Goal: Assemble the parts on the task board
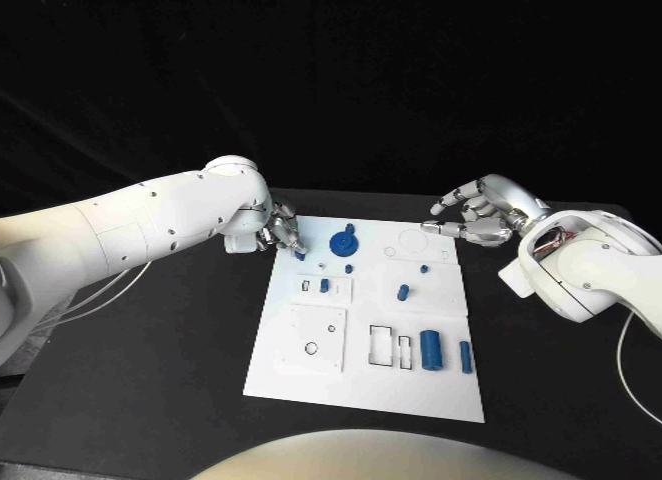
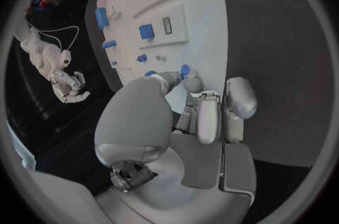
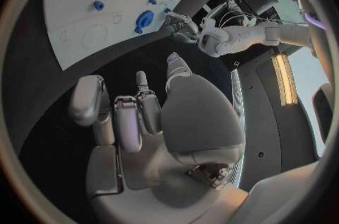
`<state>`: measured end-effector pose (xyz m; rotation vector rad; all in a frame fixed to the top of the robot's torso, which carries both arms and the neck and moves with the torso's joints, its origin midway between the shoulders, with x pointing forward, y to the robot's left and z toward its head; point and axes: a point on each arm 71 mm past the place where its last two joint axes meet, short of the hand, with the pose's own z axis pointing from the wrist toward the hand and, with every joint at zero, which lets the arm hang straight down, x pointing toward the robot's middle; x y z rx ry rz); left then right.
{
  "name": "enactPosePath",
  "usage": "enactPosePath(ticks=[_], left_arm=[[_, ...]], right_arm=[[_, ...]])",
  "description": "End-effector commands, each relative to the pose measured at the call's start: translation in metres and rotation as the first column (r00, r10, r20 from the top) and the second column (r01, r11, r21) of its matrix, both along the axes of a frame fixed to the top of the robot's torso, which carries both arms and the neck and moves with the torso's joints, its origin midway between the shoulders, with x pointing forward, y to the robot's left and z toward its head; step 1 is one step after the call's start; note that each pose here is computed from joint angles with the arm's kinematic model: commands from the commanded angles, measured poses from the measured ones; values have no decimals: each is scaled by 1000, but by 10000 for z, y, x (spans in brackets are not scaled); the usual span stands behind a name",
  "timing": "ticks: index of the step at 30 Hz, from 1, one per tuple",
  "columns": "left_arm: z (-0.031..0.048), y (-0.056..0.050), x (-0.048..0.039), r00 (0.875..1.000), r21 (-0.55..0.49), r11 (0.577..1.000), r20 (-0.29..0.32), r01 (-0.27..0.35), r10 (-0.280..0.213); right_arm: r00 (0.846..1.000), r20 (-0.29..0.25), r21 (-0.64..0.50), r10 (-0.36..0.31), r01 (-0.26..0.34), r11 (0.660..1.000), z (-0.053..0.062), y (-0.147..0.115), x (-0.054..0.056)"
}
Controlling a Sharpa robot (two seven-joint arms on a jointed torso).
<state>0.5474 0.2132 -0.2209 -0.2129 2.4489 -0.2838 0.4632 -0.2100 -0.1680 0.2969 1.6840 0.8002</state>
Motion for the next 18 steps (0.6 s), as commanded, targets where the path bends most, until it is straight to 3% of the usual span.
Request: enactPosePath(ticks=[1,13,18], left_arm=[[20,-18,-18,1000,-61,998,6,-21,22],[159,28,-261,997,-161,986,62,-39,50],[179,19,-346,996,-179,983,70,-32,45]], right_arm=[[1000,5,-6,12,-12,1000,0,11,-5],[1000,5,-7,7,-7,1000,1,-11,-9],[1000,5,-7,6,-6,1000,0,-16,-7]])
